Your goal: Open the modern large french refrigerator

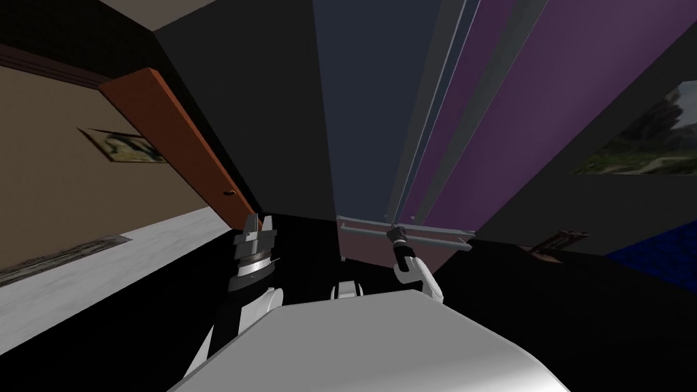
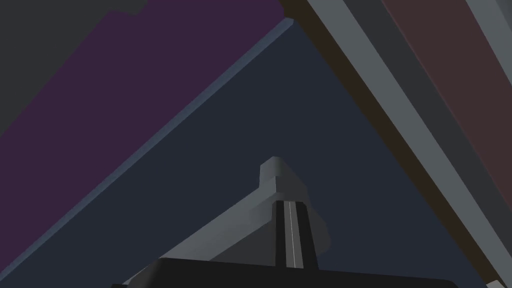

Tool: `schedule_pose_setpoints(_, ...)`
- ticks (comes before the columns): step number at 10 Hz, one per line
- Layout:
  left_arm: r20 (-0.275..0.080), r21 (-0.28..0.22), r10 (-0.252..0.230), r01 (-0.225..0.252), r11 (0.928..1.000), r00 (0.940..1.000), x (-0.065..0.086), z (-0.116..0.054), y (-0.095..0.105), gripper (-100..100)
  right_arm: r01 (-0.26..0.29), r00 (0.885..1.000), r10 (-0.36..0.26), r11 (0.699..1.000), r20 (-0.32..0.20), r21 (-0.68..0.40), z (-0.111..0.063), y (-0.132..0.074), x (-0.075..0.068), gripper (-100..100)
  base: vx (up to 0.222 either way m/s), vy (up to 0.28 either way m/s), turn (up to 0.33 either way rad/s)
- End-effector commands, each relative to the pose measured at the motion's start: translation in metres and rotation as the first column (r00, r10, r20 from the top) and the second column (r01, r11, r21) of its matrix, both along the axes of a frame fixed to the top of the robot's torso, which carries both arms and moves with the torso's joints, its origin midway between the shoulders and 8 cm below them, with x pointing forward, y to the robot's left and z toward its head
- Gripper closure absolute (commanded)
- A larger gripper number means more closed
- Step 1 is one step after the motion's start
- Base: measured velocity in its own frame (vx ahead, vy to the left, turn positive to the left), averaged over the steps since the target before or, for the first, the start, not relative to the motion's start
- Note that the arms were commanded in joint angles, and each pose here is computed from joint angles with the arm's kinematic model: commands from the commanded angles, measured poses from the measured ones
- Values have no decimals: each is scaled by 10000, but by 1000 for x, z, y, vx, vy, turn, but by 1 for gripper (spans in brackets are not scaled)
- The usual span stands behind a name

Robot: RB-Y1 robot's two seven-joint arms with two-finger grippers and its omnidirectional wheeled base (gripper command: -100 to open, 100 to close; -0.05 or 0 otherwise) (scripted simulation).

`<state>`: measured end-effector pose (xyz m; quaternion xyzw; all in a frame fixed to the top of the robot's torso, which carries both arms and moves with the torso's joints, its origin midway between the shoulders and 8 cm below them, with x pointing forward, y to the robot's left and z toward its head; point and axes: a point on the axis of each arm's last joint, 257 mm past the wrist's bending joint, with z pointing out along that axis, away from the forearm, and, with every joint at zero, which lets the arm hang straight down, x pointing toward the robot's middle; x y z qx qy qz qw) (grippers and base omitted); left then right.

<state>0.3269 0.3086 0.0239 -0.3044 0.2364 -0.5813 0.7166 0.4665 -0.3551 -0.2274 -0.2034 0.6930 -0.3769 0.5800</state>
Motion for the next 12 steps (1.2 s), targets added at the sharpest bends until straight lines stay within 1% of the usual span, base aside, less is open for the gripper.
schedule_pose_setpoints(1, 0, -1, 0, 0, 10000, 10000, 0, 0, 0, 0, 470, 9989, -470, 9989, 42, 20, 2, -16, -8, 100, -16, 306, -175)
schedule_pose_setpoints(4, 0, -1, 0, 0, 10000, 10000, 0, 0, 0, 0, 1097, 9940, -1097, 9940, 25, 24, 2, -37, -20, 100, -41, 317, -174)
schedule_pose_setpoints(6, 0, 0, 0, 0, 10000, 10000, 0, 0, 0, 0, 1516, 9884, -1516, 9884, 2, 18, 3, -52, -29, 100, -46, 287, -188)
schedule_pose_setpoints(7, 0, 0, 0, 0, 10000, 10000, 0, 0, 0, 0, 1380, 9904, -1380, 9904, 5, 21, 1, -46, -24, 100, -32, 144, -42)
schedule_pose_setpoints(8, 0, 3, 0, 0, 10000, 10000, 0, 0, 0, 0, 1298, 9915, -1298, 9909, 18, -362, 6, -54, -24, -100, -6, 21, 28)
schedule_pose_setpoints(12, -3, 8, 2, -2, 10000, 10000, 0, 0, 0, 0, 1008, 9949, -1011, 9864, 42, -1299, 22, -69, -19, -100, 3, -52, 31)
